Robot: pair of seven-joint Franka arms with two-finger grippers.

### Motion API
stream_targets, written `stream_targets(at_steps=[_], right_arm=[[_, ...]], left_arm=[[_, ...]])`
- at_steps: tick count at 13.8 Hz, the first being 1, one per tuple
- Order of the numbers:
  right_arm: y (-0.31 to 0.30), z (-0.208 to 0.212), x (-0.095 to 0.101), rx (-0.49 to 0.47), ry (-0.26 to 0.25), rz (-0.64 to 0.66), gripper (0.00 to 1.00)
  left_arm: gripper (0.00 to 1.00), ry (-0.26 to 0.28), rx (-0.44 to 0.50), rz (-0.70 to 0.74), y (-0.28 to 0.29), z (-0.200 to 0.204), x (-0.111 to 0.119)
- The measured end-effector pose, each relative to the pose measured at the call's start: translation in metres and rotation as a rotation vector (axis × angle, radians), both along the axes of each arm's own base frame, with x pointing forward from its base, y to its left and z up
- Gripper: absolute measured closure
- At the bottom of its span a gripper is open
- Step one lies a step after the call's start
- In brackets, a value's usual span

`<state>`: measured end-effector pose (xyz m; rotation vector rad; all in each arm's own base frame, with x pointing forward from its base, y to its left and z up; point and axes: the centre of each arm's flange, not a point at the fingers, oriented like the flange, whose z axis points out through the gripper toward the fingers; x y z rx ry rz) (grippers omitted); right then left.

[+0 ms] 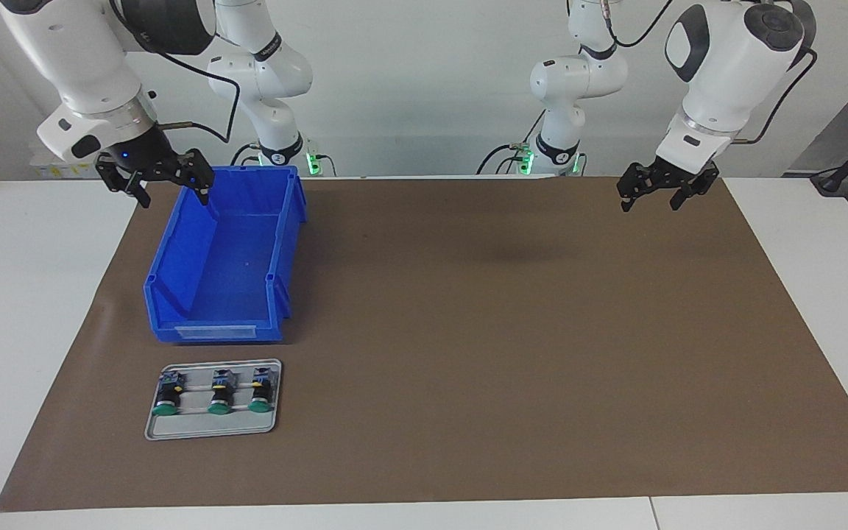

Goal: Place and press button with both arms
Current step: 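Reach the right gripper down to the green button on the metal tray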

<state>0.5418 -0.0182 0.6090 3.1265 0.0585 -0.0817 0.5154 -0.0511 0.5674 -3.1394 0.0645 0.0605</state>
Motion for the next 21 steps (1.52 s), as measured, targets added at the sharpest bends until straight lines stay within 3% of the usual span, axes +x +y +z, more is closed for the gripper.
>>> stream_targets(at_steps=[9, 14, 17, 21], right_arm=[[-0.001, -0.001, 0.000, 0.000, 0.002, -0.002, 0.00], [-0.004, -0.004, 0.016, -0.004, -0.113, -0.005, 0.00], [-0.004, -0.032, 0.044, -0.011, -0.151, -0.003, 0.00], [-0.006, -0.121, 0.114, -0.031, -0.175, -0.002, 0.00]], left_arm=[[0.01, 0.000, 0.000, 0.000, 0.000, 0.000, 0.000], [0.01, 0.000, 0.000, 0.000, 0.000, 0.000, 0.000], [0.01, 0.000, 0.000, 0.000, 0.000, 0.000, 0.000], [0.01, 0.000, 0.000, 0.000, 0.000, 0.000, 0.000]])
